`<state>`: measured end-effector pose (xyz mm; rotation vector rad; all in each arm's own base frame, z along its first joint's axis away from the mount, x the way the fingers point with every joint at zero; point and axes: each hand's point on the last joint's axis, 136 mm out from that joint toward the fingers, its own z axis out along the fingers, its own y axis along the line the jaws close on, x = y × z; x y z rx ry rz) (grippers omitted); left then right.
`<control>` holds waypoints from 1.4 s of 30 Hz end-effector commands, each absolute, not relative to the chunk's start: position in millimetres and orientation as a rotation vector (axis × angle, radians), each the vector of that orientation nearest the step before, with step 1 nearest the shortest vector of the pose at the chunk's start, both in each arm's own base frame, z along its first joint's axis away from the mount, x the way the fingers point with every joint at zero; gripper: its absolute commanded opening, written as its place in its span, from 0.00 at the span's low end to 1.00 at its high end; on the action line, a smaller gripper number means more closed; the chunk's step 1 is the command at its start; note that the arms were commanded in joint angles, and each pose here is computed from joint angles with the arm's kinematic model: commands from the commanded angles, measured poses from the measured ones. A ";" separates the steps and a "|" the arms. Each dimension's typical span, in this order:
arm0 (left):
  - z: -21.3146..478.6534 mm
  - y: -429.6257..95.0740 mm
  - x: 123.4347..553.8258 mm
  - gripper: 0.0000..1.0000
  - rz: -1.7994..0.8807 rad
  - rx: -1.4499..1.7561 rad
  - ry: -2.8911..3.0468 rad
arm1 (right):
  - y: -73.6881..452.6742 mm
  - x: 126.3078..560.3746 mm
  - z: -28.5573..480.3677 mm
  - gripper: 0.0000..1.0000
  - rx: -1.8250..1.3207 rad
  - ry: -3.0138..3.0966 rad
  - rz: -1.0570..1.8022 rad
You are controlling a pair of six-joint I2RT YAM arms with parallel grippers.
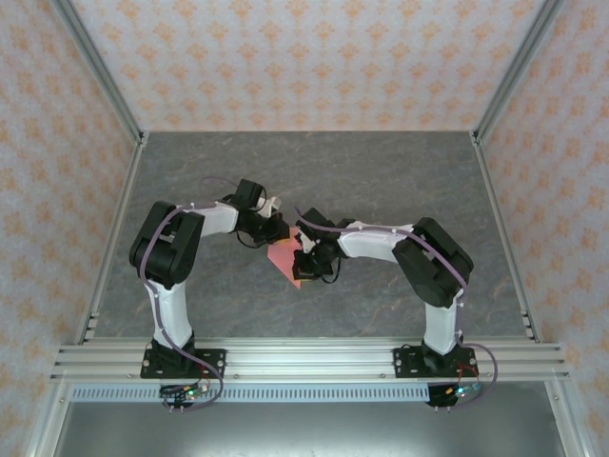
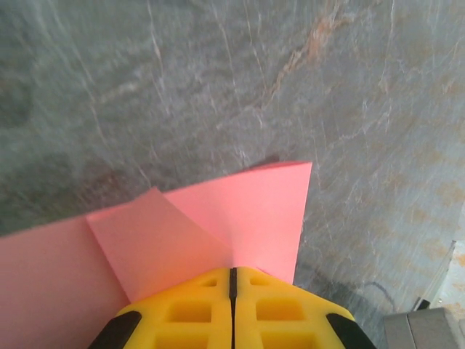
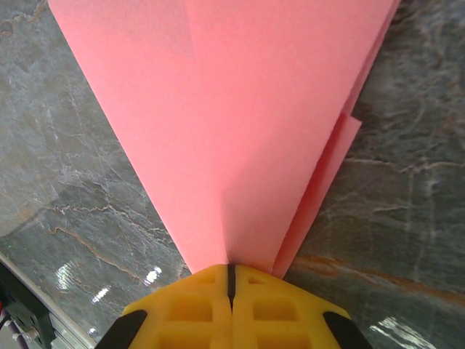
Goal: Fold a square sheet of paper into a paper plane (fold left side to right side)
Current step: Fourth fold the wing at the center of the table.
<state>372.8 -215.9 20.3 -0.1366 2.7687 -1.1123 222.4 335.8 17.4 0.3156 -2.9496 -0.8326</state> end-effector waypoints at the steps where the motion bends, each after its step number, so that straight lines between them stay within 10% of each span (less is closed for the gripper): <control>1: 25.8 -205.1 402.0 0.07 -1.033 -0.095 2.691 | 279.3 185.8 -29.0 0.00 0.247 -2.885 -0.423; 25: 62.6 -181.8 437.5 0.08 -1.025 -0.082 2.605 | 278.8 184.7 -30.0 0.00 0.249 -2.880 -0.422; 42: 60.1 -229.4 359.3 0.08 -1.137 0.004 2.602 | 279.7 184.6 -31.1 0.00 0.252 -2.876 -0.417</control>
